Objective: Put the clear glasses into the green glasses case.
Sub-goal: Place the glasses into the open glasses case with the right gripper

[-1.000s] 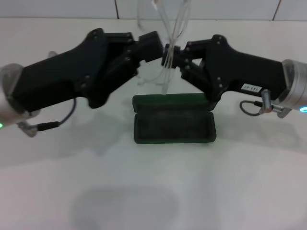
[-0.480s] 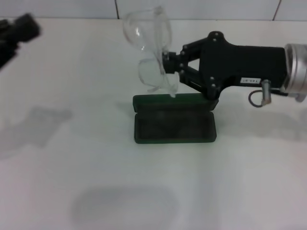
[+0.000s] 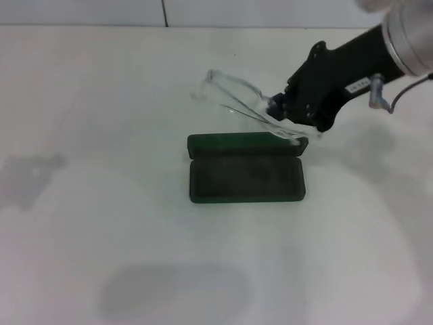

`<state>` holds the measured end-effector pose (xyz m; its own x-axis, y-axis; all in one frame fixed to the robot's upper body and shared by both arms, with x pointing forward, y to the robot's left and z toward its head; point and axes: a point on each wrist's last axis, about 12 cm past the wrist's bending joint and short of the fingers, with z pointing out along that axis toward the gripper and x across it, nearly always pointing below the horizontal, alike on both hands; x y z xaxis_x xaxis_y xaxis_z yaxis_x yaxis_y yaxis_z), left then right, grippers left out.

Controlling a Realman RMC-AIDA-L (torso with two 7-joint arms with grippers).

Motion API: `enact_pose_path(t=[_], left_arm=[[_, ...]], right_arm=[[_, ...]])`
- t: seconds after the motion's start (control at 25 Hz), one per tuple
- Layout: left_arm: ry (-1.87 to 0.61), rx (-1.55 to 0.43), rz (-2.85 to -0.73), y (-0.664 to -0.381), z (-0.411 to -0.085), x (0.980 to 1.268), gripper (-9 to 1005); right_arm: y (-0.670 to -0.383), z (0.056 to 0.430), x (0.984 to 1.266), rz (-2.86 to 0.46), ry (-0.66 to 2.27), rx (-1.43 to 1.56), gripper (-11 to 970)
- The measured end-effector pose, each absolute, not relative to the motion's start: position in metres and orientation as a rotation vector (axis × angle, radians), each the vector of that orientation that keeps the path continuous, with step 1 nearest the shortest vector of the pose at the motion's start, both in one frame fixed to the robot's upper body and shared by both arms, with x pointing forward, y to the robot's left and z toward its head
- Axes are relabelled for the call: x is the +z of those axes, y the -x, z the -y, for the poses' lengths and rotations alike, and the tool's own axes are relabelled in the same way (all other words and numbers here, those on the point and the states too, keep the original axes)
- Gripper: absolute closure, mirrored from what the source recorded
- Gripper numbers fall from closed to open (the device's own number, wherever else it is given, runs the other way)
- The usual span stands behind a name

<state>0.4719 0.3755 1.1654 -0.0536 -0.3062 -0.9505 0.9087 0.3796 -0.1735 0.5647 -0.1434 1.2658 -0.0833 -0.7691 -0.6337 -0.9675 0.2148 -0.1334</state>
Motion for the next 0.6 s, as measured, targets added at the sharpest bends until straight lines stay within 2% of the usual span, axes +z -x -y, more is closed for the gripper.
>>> enact_pose_path(t=[0.16,0.32,0.6], left_arm=[[-0.657,-1.1,-1.239,-0.474,-0.372,1.165,956],[-0.67,-1.09,-1.238,-0.474,-0.369,1.161,956],[-0.661,-1.099,-1.237,-0.474,-0.365,1.157,956]], right_arm=[[-0.564,0.118,1.278,-1.993,1.732,0.284,900],[-0.568,0.096,1.28,-2.012,1.817,0.174,899],[-0.568,0.075,1.254,-2.01,1.963,-0.002,899]])
